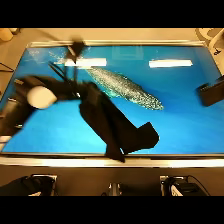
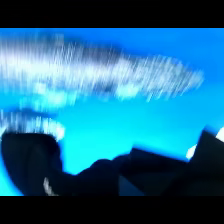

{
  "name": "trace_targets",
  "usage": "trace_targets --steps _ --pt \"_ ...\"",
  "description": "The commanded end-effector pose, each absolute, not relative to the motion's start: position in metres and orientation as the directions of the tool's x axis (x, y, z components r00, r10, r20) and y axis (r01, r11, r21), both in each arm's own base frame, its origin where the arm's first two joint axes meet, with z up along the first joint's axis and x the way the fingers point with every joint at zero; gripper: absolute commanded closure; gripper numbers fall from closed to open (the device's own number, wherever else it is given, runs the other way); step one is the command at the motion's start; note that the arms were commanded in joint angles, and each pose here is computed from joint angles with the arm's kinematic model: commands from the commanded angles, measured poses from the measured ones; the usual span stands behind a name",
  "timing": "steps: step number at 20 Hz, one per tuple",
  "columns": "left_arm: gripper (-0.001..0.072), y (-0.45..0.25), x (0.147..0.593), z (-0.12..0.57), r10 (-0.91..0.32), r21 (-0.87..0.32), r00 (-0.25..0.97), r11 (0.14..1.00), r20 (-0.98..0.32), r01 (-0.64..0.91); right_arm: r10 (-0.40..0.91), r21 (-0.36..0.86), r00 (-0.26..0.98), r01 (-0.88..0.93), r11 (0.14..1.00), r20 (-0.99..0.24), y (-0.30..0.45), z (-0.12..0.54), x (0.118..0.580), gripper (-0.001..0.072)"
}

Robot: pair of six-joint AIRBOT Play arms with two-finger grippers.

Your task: Fold the shirts.

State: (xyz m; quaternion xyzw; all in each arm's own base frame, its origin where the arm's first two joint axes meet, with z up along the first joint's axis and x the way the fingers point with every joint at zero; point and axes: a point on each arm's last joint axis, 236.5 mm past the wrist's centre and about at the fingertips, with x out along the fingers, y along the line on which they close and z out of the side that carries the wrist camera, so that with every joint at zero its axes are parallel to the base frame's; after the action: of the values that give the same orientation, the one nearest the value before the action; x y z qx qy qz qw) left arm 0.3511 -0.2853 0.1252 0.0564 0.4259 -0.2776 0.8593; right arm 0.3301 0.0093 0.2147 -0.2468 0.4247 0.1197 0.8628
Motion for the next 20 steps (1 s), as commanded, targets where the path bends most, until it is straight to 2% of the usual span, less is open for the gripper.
trace_targets --steps 1,4,7,9,12,20 --pt "0.0681 -0.246 0.313 0.012 -0.241 -0.069 0.311 0.876 -0.919 0.477 0.195 0.014 0.253 -0.578 0.816 -0.948 0.060 0.091 0.315 0.0031" --pt "0.0681 -0.236 0.302 0.001 -0.206 -0.058 0.269 0.879 -0.941 0.473 0.212 0.191 -0.026 -0.553 0.811 -0.977 0.066 -0.009 0.286 0.0020" --pt "0.0680 -0.238 0.303 0.002 -0.213 -0.059 0.276 0.878 -0.937 0.475 0.238 0.299 -0.183 -0.507 0.809 -0.954 0.073 -0.055 0.271 0.0019" --pt "0.0680 -0.238 0.303 0.002 -0.213 -0.059 0.276 0.878 -0.937 0.475 0.229 0.326 -0.248 -0.482 0.813 -0.941 0.072 -0.075 0.267 0.0019" --pt "0.0680 -0.238 0.303 0.002 -0.213 -0.059 0.276 0.878 -0.937 0.475 0.213 0.329 -0.292 -0.446 0.832 -0.933 0.068 -0.094 0.265 0.0021" --pt "0.0681 -0.239 0.303 0.003 -0.215 -0.060 0.278 0.878 -0.936 0.476 0.191 0.272 -0.237 -0.380 0.884 -0.953 0.063 -0.107 0.281 0.0041"
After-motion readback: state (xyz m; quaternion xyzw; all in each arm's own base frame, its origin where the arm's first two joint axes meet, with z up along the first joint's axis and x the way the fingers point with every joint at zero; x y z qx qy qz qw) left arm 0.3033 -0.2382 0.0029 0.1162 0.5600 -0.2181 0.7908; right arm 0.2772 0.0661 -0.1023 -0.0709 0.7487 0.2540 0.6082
